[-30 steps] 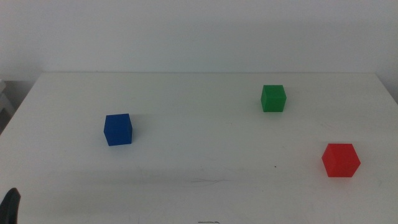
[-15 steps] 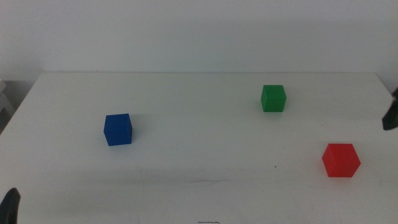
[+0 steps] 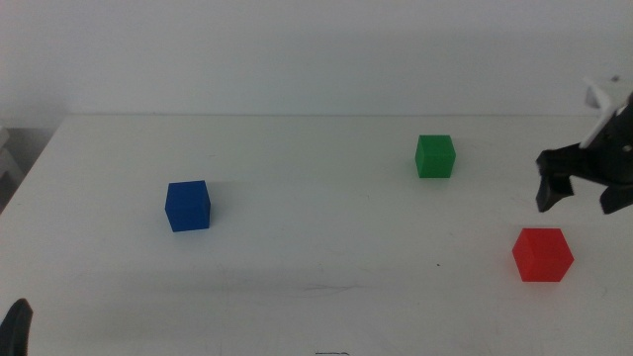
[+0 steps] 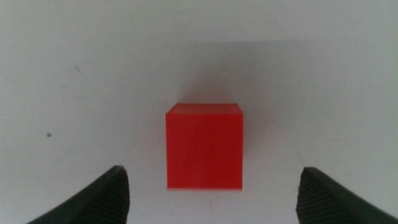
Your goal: Stack red cubes first, then green, then blue cubes in a specific spot.
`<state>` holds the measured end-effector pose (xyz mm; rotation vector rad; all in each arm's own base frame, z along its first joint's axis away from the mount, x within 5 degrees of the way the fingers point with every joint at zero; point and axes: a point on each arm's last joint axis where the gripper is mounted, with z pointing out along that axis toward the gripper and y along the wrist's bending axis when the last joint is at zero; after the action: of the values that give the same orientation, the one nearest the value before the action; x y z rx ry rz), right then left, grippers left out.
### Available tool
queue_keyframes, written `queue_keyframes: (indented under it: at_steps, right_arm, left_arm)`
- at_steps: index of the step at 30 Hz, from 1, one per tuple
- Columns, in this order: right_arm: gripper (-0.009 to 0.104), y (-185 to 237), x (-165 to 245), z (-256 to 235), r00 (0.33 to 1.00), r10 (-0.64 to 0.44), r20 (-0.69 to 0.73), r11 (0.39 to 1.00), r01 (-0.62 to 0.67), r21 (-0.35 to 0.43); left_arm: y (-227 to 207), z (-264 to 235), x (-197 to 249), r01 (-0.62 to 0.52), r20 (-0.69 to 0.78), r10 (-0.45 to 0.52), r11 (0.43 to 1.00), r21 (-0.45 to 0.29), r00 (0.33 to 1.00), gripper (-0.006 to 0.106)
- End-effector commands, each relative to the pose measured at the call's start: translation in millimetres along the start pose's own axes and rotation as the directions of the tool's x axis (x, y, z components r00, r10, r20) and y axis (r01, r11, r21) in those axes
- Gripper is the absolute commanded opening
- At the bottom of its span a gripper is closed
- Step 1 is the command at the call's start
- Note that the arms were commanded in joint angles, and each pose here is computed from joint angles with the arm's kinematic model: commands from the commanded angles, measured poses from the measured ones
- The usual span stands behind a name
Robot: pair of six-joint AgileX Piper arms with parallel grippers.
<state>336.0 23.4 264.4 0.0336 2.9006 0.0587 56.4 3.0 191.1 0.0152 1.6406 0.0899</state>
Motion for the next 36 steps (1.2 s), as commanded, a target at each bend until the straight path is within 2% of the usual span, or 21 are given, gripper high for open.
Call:
queue_keyframes:
  at_steps: [1, 9, 17, 23, 26, 27, 29, 32, 33, 36]
  right_arm:
    - [0.084, 0.6, -10.3, -9.4, 0.996, -0.025, 0.082, 1.000, 0.025, 0.006]
    - [0.084, 0.6, -17.8, 33.0, 1.000, -0.022, -0.004, 1.000, 0.022, 0.010]
    - [0.083, 2.6, -18.2, 49.7, 0.999, -0.012, -0.050, 1.000, 0.012, -0.004]
    - [0.075, 5.3, -16.0, 64.0, 0.994, -0.021, -0.107, 1.000, 0.022, 0.001]
    - [0.064, 8.3, -14.3, 67.2, 0.991, -0.028, -0.130, 1.000, 0.029, 0.001]
    - [0.058, 8.4, -13.7, 67.6, 0.990, -0.022, -0.138, 1.000, 0.023, 0.001]
    - [0.041, 8.1, -11.9, 67.4, 0.988, 0.003, -0.157, 1.000, -0.002, 0.008]
    - [0.004, 6.9, -10.8, 64.8, 0.986, 0.008, -0.169, 1.000, -0.005, 0.021]
    - [-0.002, 7.6, -10.8, 62.0, 0.985, 0.000, -0.170, 1.000, 0.005, 0.027]
    - [-0.001, 16.6, -14.0, 41.7, 0.990, -0.004, -0.142, 0.999, 0.010, 0.041]
  left_arm:
    - [0.2, -1.9, -9.2, 0.015, 0.099, -0.015, 1.000, -0.001, 0.995, 0.094]
    - [0.2, -1.9, -9.2, 0.015, 0.099, -0.015, 1.000, -0.001, 0.995, 0.094]
    - [0.2, -1.9, -9.2, 0.015, 0.099, -0.015, 1.000, -0.001, 0.995, 0.094]
    - [0.2, -1.9, -9.2, 0.015, 0.099, -0.015, 1.000, -0.001, 0.995, 0.094]
    - [0.2, -1.9, -9.2, 0.015, 0.099, -0.015, 1.000, -0.001, 0.995, 0.094]
    - [0.2, -1.9, -9.2, 0.015, 0.099, -0.015, 1.000, -0.001, 0.995, 0.094]
    - [0.2, -1.9, -9.2, 0.015, 0.099, -0.015, 1.000, -0.001, 0.995, 0.094]
    - [0.2, -1.9, -9.2, 0.015, 0.099, -0.015, 1.000, -0.001, 0.995, 0.094]
    - [0.2, -1.9, -9.2, 0.015, 0.099, -0.015, 1.000, -0.001, 0.995, 0.094]
    - [0.2, -1.9, -9.2, 0.015, 0.099, -0.015, 1.000, -0.001, 0.995, 0.094]
